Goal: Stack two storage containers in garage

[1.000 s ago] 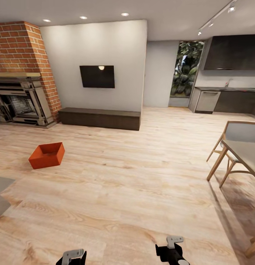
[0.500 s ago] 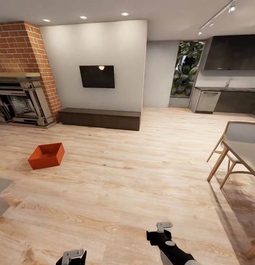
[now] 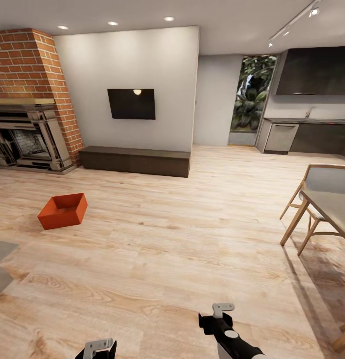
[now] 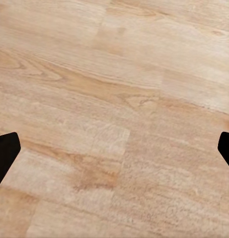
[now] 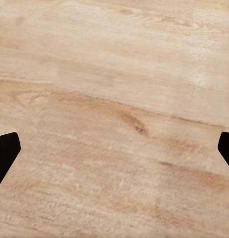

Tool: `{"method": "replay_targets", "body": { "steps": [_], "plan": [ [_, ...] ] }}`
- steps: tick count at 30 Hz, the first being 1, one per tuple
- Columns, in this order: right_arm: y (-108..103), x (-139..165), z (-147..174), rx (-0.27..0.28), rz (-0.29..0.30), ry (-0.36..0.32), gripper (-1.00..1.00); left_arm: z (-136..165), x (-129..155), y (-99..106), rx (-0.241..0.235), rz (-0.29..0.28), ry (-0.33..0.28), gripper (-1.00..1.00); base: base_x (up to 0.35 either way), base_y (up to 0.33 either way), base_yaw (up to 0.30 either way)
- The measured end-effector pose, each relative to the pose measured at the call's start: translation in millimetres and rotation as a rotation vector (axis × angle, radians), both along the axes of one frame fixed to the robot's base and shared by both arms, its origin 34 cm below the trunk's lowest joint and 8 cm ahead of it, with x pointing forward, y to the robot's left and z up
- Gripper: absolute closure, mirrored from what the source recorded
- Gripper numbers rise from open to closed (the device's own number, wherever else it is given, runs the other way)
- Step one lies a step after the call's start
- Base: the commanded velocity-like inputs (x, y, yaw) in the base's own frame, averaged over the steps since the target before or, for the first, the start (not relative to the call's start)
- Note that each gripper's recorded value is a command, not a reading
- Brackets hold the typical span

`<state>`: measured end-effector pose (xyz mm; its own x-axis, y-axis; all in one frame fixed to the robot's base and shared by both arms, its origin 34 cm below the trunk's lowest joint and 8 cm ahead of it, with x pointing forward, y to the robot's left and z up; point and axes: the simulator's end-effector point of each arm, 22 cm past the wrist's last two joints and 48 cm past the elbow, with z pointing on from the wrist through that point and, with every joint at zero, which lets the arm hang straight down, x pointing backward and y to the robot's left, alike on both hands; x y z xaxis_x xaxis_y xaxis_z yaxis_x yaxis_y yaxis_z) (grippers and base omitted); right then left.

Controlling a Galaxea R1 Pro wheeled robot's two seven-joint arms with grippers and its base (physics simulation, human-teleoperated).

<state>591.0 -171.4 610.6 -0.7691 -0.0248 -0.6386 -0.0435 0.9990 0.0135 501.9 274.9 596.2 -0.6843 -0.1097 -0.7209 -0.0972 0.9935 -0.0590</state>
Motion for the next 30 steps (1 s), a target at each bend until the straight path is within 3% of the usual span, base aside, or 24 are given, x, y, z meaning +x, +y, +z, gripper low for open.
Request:
{"method": "replay_targets", "body": {
  "steps": [30],
  "plan": [
    [-1.8,-1.2,-0.9,-0.001,-0.002,-0.001,-1.0,4.4,5.5,2.7,0.005,0.002,-0.017,-1.0,0.0,0.0,0.0]
  ]
}}
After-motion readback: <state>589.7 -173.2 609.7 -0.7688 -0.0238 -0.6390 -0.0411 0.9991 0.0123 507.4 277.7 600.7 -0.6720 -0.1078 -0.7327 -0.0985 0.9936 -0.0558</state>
